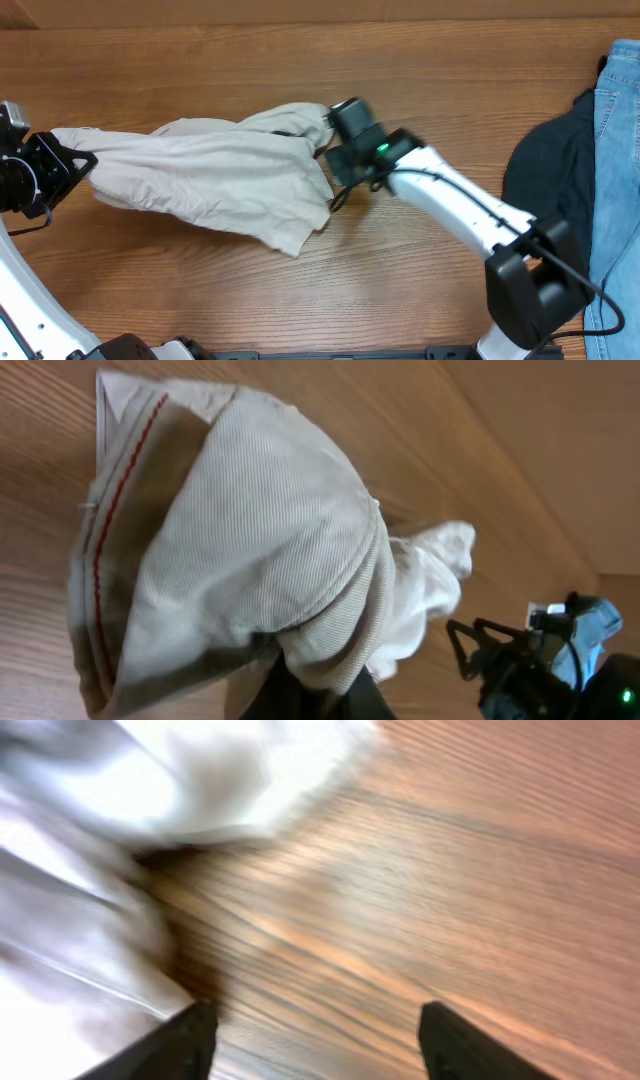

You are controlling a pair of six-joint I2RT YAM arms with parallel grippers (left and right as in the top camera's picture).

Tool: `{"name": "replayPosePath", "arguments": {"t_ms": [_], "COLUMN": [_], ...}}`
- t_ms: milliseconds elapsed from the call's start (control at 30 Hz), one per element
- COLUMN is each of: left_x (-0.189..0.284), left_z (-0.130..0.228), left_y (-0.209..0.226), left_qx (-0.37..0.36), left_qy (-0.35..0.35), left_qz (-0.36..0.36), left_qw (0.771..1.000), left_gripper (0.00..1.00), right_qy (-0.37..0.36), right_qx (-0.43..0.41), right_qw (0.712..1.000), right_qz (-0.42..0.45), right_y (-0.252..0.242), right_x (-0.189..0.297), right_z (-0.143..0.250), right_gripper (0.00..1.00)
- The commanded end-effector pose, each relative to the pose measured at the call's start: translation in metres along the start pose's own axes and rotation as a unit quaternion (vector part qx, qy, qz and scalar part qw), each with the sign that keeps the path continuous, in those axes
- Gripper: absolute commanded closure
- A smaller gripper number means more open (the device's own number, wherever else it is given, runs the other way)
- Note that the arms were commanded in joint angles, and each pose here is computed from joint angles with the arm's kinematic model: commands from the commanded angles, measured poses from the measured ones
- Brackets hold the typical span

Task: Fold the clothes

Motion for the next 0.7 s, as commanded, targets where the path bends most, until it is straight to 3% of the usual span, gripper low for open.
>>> {"name": "replayPosePath", "arguments": {"t_ms": [0, 167, 333, 433, 567, 667], "left_x": [0.015, 0.015, 0.015, 0.015, 0.015, 0.015], "left_z": [0.000, 0.000, 0.000, 0.000, 0.000, 0.001], "left_y": [-0.007, -0.007, -0.007, -0.007, -0.007, -0.007], "left_qx": [-0.038, -0.043, -0.045, -0.045, -0.045, -0.045], "left_qy": [-0.024, -0.024, -0.024, -0.024, -0.024, -0.023], "left_qz": [0.001, 0.001, 0.001, 0.001, 0.001, 0.001], "left_qw": [0.999, 0.999, 0.999, 0.999, 0.999, 0.999], "left_gripper": [0.96, 0.96, 0.96, 0.96, 0.95, 0.96], "right_qy": [0.019, 0.081, 0.151, 0.134, 0.093, 0.110], "right_qx": [-0.024, -0.095, -0.144, -0.149, -0.195, -0.251], "right_qw": [0.979, 0.927, 0.922, 0.928, 0.933, 0.923], "right_qz": [-0.201, -0.354, -0.326, -0.314, -0.287, -0.270], "right_y": [0.043, 0.093, 0.155, 0.177, 0.179, 0.179], "right_x": [0.012, 0.036, 0.017, 0.008, -0.006, -0.019], "right_z": [0.013, 0.032, 0.067, 0.069, 0.052, 0.053], "right_gripper": [0.23, 0.21, 0.22, 0.11, 0.17, 0.17]}}
Point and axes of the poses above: each gripper's point midway between its finger pads, its own x axis back along the fingers, its own y axis along the line the jaws close on, z = x × y, the point moved 3 cm from there along x, back along the fingers, and after that the axes turned 15 degrees about x, right-handed, at the moved point
